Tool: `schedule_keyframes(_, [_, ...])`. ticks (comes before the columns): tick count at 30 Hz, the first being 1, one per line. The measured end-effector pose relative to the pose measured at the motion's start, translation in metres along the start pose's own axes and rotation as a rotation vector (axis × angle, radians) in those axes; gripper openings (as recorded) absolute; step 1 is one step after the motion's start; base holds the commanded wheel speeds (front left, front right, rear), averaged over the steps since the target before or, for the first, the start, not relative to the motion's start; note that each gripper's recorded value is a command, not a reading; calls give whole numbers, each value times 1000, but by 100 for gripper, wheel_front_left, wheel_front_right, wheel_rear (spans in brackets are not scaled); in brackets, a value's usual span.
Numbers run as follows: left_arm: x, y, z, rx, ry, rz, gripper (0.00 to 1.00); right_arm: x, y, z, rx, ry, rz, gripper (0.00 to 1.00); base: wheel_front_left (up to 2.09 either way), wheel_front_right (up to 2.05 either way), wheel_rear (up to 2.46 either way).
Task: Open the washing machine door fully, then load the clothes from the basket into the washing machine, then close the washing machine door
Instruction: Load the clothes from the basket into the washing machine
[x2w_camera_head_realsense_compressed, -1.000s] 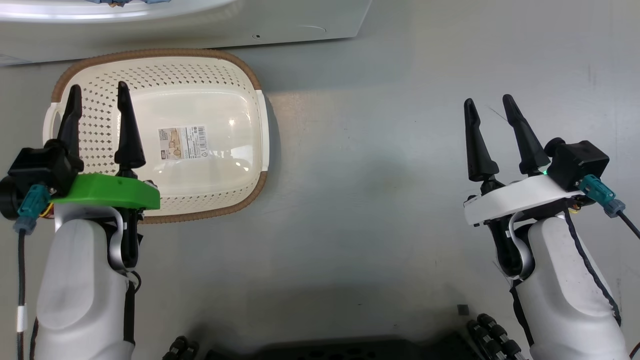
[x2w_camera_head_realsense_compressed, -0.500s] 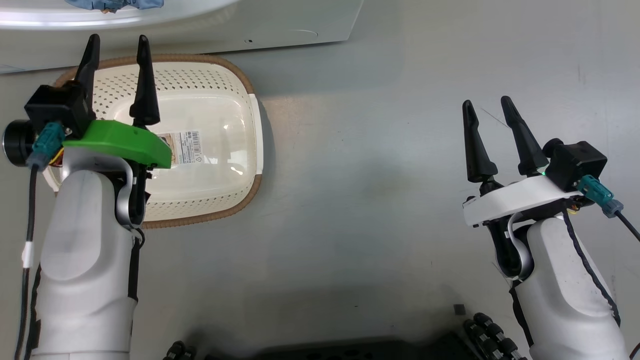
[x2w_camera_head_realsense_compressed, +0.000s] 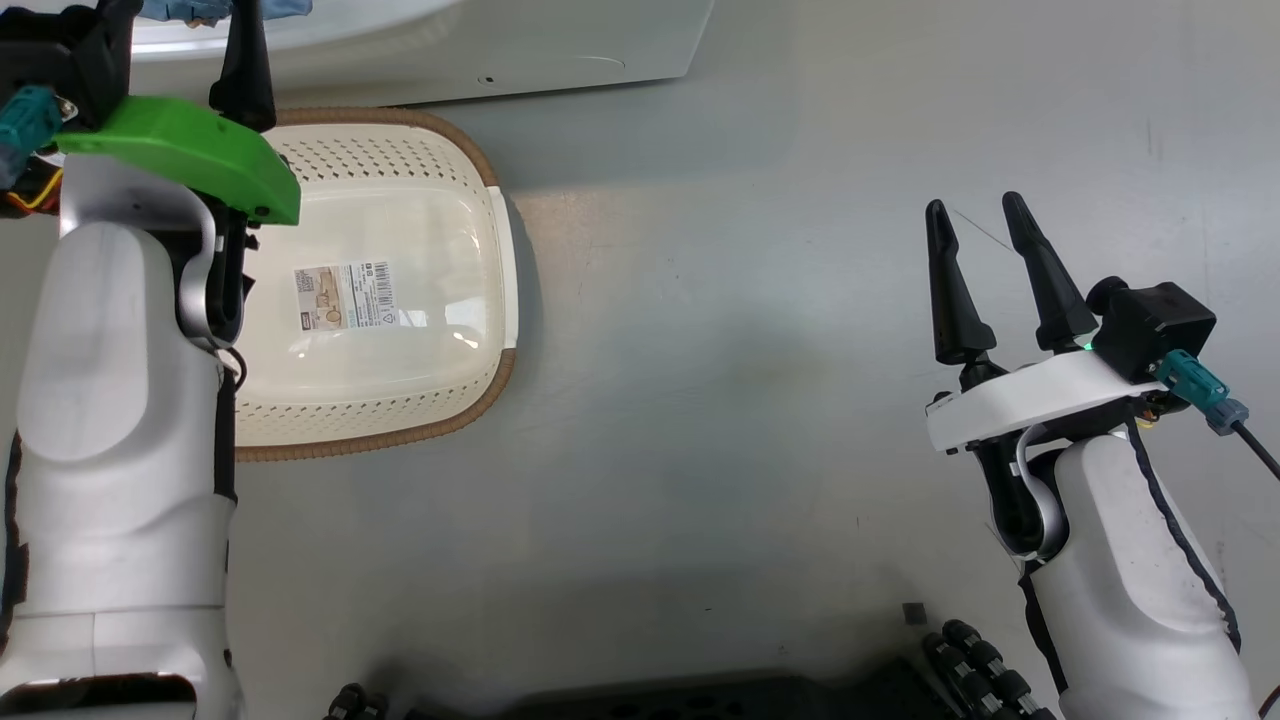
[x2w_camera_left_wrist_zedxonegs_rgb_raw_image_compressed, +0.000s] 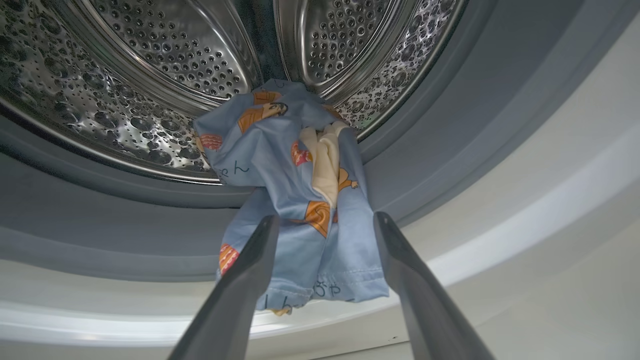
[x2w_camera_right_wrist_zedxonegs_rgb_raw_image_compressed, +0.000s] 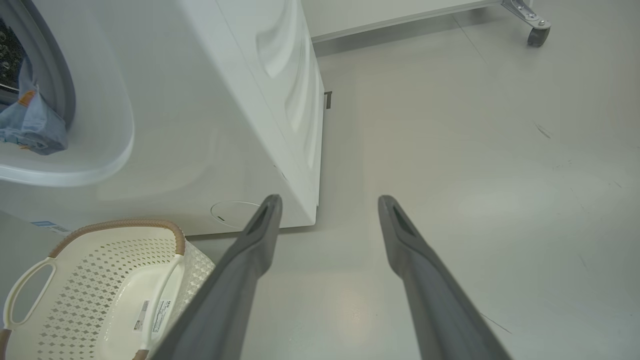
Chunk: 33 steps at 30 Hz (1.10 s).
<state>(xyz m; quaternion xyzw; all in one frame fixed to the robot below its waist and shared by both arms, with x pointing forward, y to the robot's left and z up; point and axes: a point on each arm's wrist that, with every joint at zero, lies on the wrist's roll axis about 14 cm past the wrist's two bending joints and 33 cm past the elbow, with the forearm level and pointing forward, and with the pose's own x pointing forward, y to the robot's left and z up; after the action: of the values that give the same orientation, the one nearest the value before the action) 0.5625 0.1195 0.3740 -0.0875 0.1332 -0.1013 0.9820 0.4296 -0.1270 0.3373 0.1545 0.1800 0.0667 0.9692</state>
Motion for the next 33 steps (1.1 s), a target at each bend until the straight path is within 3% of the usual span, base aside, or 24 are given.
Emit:
schedule_keyframes(18, [18,-11,-34,-10,222,-28,100,-2,-5,-4,11,11,-17,100,0,0,0])
schedule_keyframes(33, [24,-2,-47,-17,284,13,100,0,-8,-11,18,28,-24,100,0,0,0])
